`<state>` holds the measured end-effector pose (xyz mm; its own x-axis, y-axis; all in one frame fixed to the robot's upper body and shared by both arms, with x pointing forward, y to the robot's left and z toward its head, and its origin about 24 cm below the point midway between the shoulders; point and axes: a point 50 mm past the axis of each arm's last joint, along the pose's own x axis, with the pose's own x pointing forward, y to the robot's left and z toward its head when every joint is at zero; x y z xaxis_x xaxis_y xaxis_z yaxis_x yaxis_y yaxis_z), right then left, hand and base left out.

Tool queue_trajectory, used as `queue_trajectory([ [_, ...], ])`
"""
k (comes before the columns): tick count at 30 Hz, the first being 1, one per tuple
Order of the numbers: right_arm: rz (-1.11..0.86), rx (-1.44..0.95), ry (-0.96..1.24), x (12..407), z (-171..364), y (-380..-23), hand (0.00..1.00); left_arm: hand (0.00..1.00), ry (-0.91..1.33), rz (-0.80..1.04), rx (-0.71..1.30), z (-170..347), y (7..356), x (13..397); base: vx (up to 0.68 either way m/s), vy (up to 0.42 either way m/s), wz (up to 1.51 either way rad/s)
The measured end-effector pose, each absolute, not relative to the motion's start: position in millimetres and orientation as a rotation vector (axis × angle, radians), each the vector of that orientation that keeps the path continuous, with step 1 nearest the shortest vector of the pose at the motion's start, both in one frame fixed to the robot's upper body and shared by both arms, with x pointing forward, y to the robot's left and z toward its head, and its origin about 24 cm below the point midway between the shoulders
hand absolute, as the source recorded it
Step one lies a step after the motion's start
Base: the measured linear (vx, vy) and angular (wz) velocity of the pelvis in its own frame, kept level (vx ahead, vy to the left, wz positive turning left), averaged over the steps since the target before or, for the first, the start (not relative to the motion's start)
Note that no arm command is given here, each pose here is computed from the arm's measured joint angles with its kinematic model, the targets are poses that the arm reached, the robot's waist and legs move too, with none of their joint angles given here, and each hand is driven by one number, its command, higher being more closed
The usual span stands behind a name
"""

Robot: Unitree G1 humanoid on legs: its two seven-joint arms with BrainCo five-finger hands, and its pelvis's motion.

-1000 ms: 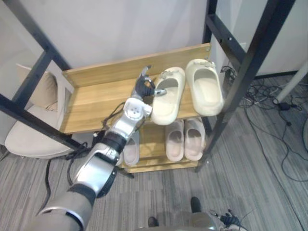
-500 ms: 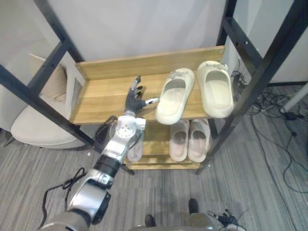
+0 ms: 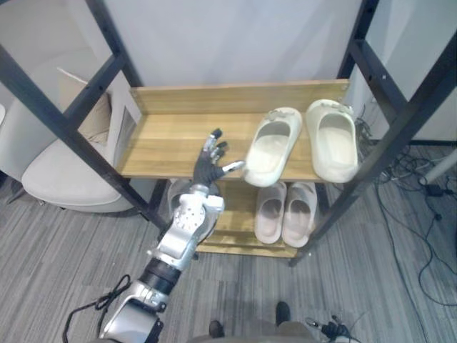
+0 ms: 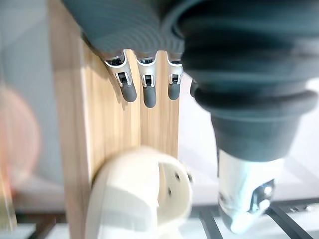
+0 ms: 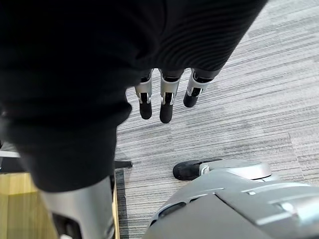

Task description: Organize the slippers on the shoe rack

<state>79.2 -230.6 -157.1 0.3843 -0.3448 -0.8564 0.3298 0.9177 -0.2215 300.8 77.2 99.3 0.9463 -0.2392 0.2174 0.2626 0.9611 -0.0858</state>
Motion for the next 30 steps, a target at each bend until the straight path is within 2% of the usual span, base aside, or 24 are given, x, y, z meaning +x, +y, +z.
queue_trajectory([
  [14, -0.412, -0.033, 1.101, 79, -158, -227, 0.00, 0.00, -0.168, -0.439, -0.134, 91, 34, 284, -0.01, -0.004, 0.01],
  [21, -0.434, -0.028, 1.109, 76, -159, -226, 0.00, 0.00, -0.164, -0.418, -0.063, 93, 20, 306, 0.00, 0.000, -0.03],
  [30, -0.469, -0.004, 1.107, 75, -159, -228, 0.00, 0.00, -0.160, -0.340, -0.037, 97, 28, 324, 0.00, -0.005, -0.08],
])
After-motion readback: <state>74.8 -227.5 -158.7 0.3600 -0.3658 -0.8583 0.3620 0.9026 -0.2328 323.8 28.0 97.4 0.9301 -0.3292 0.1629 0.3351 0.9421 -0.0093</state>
